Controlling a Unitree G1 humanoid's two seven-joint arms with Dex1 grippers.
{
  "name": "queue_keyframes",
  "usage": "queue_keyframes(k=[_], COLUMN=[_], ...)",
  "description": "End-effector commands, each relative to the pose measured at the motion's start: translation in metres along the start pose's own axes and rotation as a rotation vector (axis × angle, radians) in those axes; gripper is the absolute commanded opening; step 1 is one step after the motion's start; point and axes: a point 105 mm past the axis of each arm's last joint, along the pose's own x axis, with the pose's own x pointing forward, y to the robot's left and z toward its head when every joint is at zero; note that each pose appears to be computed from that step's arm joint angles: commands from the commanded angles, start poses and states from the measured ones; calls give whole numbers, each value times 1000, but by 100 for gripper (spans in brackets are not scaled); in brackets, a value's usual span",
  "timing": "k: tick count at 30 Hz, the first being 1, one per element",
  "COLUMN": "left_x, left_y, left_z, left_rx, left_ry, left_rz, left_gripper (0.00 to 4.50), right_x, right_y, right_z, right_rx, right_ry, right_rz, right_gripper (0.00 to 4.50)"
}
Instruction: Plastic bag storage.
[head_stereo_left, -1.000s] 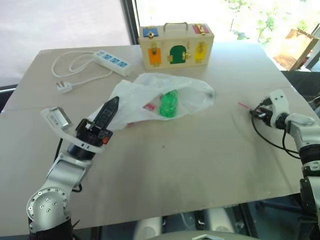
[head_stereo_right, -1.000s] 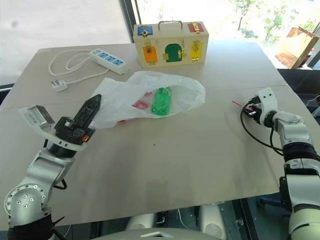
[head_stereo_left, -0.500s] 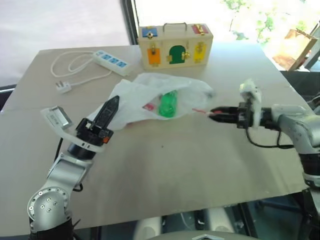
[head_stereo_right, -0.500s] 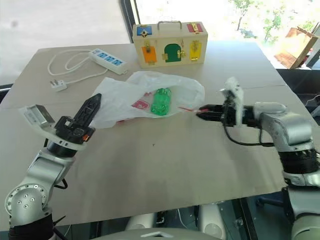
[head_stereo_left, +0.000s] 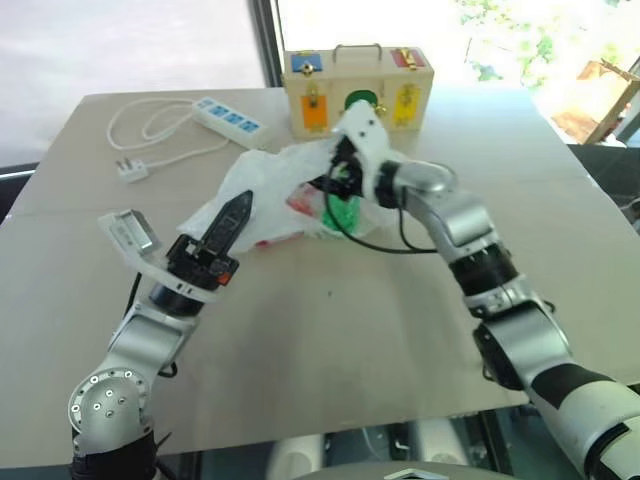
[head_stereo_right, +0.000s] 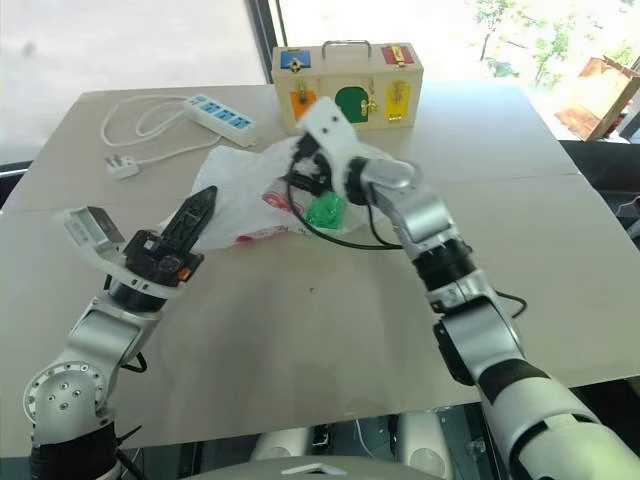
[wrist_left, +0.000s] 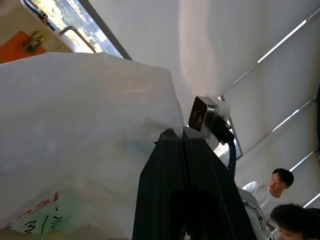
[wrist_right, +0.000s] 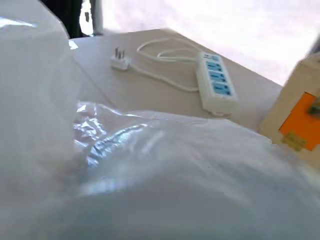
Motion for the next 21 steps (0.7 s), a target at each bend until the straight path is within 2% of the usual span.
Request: queue_keyframes(k=[1, 4, 9, 11, 17, 21], left_x=[-1, -1, 1, 2, 3, 3], left_y=[-7, -6, -6, -5, -4, -3], left_z=[3, 2, 4, 5, 7, 7], left_rx=[19, 15, 21, 22, 27, 30], left_ry=[-24, -28, -21, -18, -15, -13], left_rz=[-21, -20, -27, -29, -32, -31], left_gripper=[0, 0, 0, 0, 0, 0], right_x=[-32, -65, -95, -106, -122, -111], right_y=[14, 21, 20, 3, -75, -84], right_z=[-9, -25, -35, -40, -50, -48], right_rx=[30, 61, 93, 74, 7, 14], right_ry=[42, 123, 187, 220, 268, 236], right_rz=[146, 218, 225, 134, -274, -311], right_gripper=[443, 443, 443, 443, 443, 443])
